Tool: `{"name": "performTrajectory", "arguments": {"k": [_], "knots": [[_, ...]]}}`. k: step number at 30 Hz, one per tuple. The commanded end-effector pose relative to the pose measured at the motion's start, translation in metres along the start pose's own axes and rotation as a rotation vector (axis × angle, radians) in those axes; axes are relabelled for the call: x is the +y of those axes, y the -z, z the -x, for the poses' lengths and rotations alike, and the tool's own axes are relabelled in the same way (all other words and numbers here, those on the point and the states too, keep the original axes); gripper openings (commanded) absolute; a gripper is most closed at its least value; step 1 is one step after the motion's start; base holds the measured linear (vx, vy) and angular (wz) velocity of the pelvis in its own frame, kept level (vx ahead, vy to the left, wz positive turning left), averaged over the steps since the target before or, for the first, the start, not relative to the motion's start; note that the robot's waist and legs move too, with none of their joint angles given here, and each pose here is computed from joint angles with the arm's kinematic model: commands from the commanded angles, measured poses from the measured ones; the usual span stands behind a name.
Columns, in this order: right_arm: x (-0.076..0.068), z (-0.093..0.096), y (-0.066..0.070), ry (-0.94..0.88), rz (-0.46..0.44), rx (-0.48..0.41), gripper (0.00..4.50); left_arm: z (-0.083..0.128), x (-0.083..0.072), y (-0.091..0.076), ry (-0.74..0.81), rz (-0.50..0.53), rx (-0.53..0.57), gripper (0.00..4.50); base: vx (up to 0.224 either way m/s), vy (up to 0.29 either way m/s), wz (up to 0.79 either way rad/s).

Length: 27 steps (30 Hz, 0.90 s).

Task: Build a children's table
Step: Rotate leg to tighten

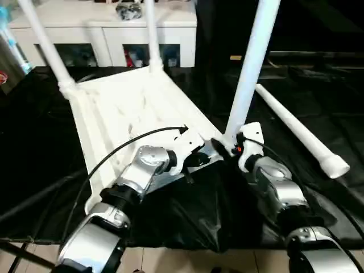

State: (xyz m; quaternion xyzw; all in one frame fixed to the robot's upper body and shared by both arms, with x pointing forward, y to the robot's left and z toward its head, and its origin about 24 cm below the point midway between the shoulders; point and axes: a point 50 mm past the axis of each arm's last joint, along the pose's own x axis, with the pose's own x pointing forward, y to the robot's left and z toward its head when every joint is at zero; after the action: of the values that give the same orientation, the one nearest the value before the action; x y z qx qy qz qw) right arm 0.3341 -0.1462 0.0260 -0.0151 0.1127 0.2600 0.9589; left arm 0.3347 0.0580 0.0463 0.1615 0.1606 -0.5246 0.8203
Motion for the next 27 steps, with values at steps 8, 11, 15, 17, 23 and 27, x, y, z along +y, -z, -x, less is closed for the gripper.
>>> {"name": "performTrajectory", "arguments": {"k": [8,11,15,17,23,27], "knots": [[-0.003,0.016,0.005,-0.115,0.056,0.016,4.12,0.004,0.007,-0.012,-0.008,-0.028,-0.028,0.86,0.000,0.000,0.00],[-0.003,0.017,0.003,-0.120,0.063,0.012,4.12,0.005,0.008,-0.010,-0.002,-0.041,-0.007,0.86,0.000,0.000,0.00],[-0.004,0.018,0.001,-0.128,0.065,0.004,4.12,0.008,0.012,-0.007,-0.010,-0.046,0.020,0.86,0.000,0.000,0.00],[-0.004,0.019,0.000,-0.135,0.066,0.002,4.12,0.010,0.013,-0.002,-0.003,-0.029,0.051,0.86,0.000,0.000,0.00],[-0.006,0.020,0.000,-0.138,0.068,0.007,4.12,0.011,0.010,0.001,0.041,0.018,0.068,0.86,0.000,0.000,0.00],[-0.006,0.020,-0.001,-0.137,0.070,0.005,4.12,0.011,0.011,0.002,0.036,0.019,0.080,0.86,0.000,0.000,0.00]]}}
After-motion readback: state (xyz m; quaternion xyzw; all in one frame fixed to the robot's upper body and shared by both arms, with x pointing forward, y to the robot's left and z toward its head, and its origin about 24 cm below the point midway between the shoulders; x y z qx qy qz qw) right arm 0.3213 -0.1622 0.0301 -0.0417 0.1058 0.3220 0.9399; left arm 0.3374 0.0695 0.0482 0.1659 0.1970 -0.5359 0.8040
